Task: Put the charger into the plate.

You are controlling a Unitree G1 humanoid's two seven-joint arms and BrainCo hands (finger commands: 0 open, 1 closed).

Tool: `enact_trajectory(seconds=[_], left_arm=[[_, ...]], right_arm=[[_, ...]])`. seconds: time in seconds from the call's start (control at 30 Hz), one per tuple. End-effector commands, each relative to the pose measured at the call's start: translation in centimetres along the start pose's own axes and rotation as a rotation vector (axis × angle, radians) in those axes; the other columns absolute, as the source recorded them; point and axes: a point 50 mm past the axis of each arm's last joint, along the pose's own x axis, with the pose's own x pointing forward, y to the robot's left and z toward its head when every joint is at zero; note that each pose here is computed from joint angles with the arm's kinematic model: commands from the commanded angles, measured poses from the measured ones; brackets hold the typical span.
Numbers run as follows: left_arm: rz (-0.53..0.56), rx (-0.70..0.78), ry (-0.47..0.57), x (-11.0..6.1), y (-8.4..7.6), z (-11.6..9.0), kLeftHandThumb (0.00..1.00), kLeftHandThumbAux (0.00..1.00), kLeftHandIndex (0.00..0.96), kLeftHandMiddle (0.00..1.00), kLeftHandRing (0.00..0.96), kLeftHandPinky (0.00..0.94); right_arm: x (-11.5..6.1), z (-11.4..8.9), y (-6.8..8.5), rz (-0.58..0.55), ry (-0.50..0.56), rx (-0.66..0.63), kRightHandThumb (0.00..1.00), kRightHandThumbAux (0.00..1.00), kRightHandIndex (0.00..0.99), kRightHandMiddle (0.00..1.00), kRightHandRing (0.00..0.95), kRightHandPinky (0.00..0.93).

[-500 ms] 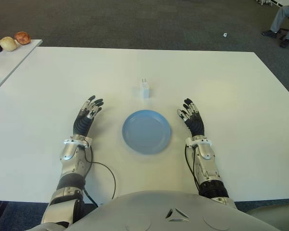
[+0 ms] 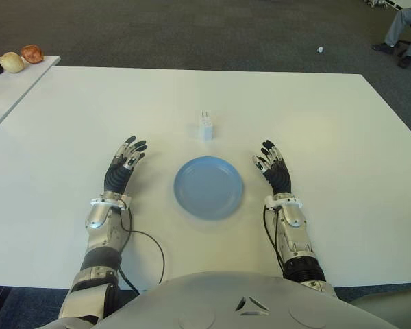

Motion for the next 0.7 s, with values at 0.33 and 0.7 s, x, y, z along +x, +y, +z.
enact_trajectory(seconds=[0.33, 0.7], left_arm=[[0.048, -0.106, 0.260, -3.8, -1.3, -5.2, 0.000, 0.491, 0.101, 0.194, 0.152, 0.099], [0.047, -0.120, 0.262, -4.1, -1.3, -5.3, 0.000, 0.503, 0.105, 0.188, 0.157, 0.120]], right_arm=[[-1.8, -2.6, -0.6, -0.070, 0.151, -0.045, 0.049, 0.738, 0.012, 0.010, 0.003, 0.055], [-0.9, 0.9, 1.1, -0.244, 0.049, -0.168, 0.316, 0.641, 0.072, 0.076, 0.065, 0.117]])
